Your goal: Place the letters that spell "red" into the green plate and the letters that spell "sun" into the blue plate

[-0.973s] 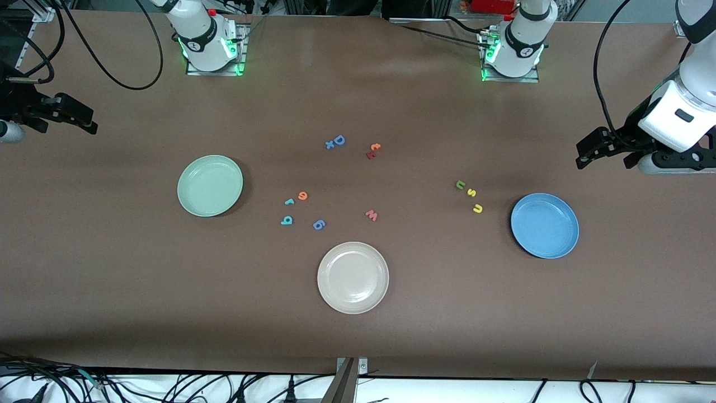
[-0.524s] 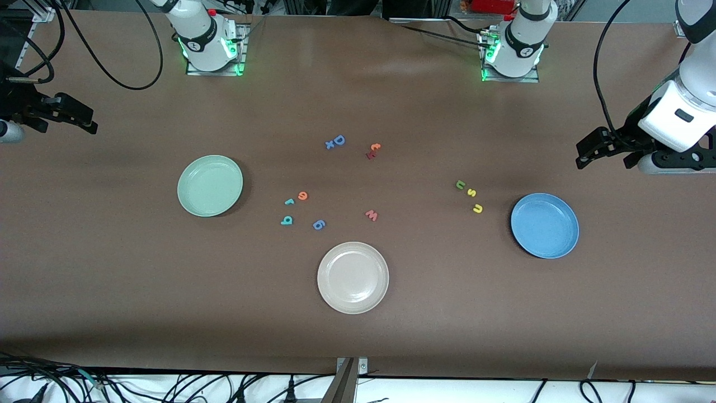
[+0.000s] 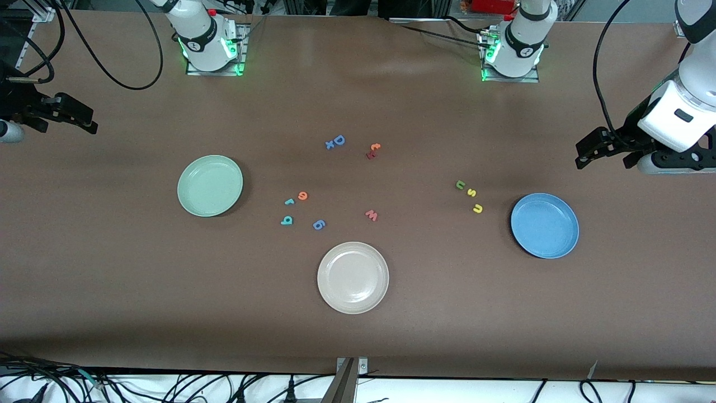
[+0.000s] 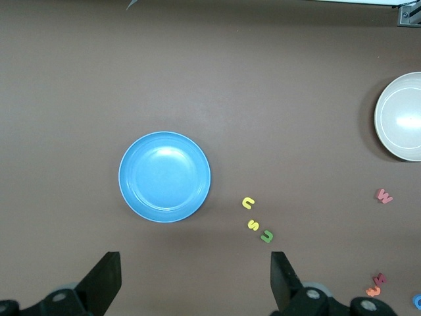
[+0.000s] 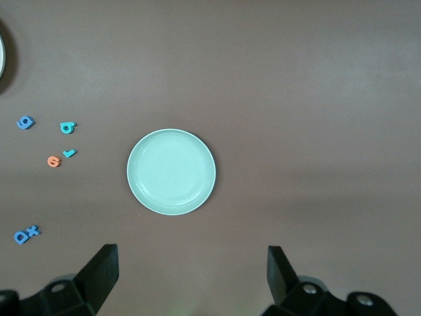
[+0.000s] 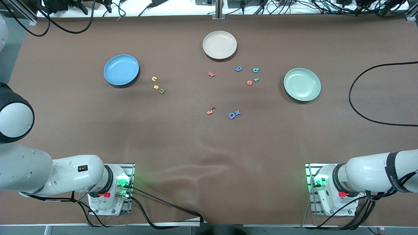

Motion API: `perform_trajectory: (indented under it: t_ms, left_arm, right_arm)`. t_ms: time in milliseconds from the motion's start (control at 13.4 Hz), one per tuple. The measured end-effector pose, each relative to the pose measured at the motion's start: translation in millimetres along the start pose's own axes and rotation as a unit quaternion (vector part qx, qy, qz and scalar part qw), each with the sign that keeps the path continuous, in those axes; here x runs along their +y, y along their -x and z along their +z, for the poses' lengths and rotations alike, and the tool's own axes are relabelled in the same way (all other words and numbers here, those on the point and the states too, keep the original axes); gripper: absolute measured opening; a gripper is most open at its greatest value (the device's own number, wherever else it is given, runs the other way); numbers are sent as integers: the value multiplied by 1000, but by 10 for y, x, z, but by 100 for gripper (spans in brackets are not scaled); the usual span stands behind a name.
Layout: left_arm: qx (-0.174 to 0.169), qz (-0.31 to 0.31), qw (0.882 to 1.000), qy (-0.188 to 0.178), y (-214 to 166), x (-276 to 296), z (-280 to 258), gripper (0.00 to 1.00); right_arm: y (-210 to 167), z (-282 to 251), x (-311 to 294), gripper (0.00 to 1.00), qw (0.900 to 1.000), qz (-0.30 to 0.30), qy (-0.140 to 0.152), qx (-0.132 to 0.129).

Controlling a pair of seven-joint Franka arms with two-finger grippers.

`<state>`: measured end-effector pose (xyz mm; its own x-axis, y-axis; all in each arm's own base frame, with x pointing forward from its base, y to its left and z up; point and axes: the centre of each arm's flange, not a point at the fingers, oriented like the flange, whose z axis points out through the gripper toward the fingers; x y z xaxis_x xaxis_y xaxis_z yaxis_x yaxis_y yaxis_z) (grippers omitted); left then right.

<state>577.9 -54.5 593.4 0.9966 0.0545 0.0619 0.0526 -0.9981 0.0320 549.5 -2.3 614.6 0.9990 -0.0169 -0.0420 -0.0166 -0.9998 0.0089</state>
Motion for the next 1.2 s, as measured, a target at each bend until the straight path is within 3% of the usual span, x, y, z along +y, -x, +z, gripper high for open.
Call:
perform_trajectory:
  t_ms: [1197]
  left_arm:
    - [-2, -11, 1000, 1, 9, 93, 19, 100]
  right_arm:
    - [1, 1, 0, 100, 1000, 0, 0, 0]
